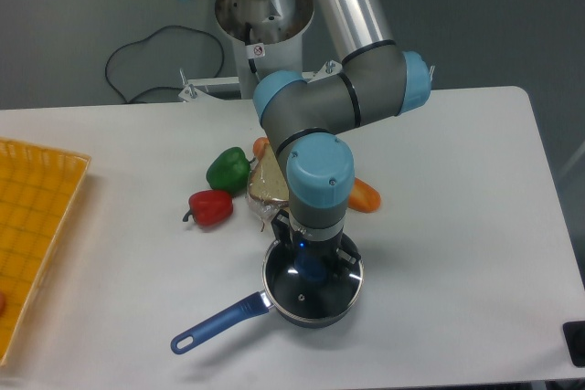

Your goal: Open the lid

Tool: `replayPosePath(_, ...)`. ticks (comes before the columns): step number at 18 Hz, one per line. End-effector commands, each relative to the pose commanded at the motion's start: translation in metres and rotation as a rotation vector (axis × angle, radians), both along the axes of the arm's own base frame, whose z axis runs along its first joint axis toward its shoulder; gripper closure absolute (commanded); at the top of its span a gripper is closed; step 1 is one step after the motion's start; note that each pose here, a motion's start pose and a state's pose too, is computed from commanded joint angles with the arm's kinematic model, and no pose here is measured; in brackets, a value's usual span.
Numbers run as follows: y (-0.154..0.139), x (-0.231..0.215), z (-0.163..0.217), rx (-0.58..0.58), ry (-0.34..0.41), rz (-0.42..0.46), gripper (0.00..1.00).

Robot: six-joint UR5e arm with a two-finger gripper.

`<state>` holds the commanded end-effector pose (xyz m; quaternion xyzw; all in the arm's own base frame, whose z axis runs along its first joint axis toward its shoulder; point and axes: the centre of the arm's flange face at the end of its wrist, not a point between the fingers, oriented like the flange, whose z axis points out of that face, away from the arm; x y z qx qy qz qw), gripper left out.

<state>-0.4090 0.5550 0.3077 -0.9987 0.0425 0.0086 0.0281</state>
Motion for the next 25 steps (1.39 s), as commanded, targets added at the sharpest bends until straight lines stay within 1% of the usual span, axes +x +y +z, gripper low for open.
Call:
replayPosePath(8, -0.006, 0.008, 0.02, -0.005, -0.009, -0.011, 0.5)
replayPosePath(15, -0.013, 0.009, 0.028, -0.018, -0.024, -0.011, 0.51)
replayPosePath(17, -0.016, 0.009, 0.033, -0.014, -0.021, -0.061, 0.51)
replayPosePath(21, -0.021, 0.005, 0.036, -0.008, -0.032, -0.077, 0.51)
replayPosePath(23, -0.023, 0.004, 0.037, -0.008, -0.03, -0.108, 0.51)
replayPosePath(25, -0.026, 0.003, 0.036, -0.011, -0.034, -0.106, 0.51)
